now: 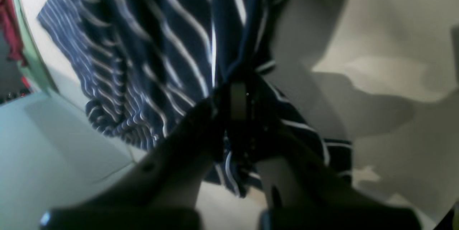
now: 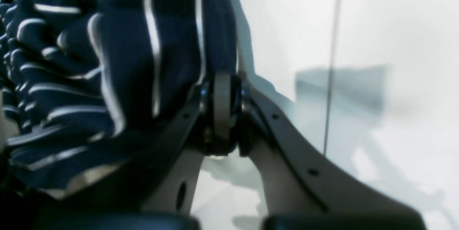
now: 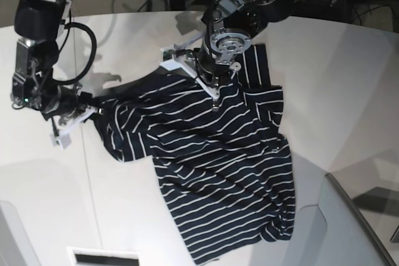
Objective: Layout the t-shirt on the table in an organized manner, then fold the t-shirt properly
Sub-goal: 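Lift the shirt high with both grippers, raising the left gripper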
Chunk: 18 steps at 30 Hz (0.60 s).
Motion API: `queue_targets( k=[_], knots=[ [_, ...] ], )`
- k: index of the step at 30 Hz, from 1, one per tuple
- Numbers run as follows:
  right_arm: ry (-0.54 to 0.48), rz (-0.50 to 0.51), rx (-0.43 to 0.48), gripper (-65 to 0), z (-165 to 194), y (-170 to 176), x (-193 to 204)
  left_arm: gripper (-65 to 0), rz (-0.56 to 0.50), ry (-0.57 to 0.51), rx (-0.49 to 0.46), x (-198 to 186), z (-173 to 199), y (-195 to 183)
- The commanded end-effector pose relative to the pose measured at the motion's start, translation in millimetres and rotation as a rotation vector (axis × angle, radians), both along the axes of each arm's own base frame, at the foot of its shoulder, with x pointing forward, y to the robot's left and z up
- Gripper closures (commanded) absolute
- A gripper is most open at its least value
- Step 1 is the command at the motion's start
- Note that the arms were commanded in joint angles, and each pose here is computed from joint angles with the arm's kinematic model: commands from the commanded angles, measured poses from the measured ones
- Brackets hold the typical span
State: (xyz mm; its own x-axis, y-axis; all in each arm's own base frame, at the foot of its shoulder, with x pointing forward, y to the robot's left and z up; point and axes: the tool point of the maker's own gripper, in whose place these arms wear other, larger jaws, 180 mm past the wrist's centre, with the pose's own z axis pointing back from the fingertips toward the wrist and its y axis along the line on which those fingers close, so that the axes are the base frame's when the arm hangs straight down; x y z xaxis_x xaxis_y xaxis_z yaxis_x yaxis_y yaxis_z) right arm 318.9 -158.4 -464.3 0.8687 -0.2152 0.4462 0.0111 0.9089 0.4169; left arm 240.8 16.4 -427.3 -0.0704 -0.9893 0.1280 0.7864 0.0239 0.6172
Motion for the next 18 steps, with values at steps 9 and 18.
queue_targets(
  k=[9, 18],
  knots=[
    [-0.229, 0.074, -0.096, -0.2, 92.6, 2.5, 30.1, 0.0, 0.125, -0.188, -0.11, 46.9, 70.9, 17.2],
    [-0.386, 0.043, -0.181, -0.2, 163.5, -3.5, 35.3, 0.0, 0.221, -0.294, -0.168, 75.1, 110.6, 35.7]
  ],
)
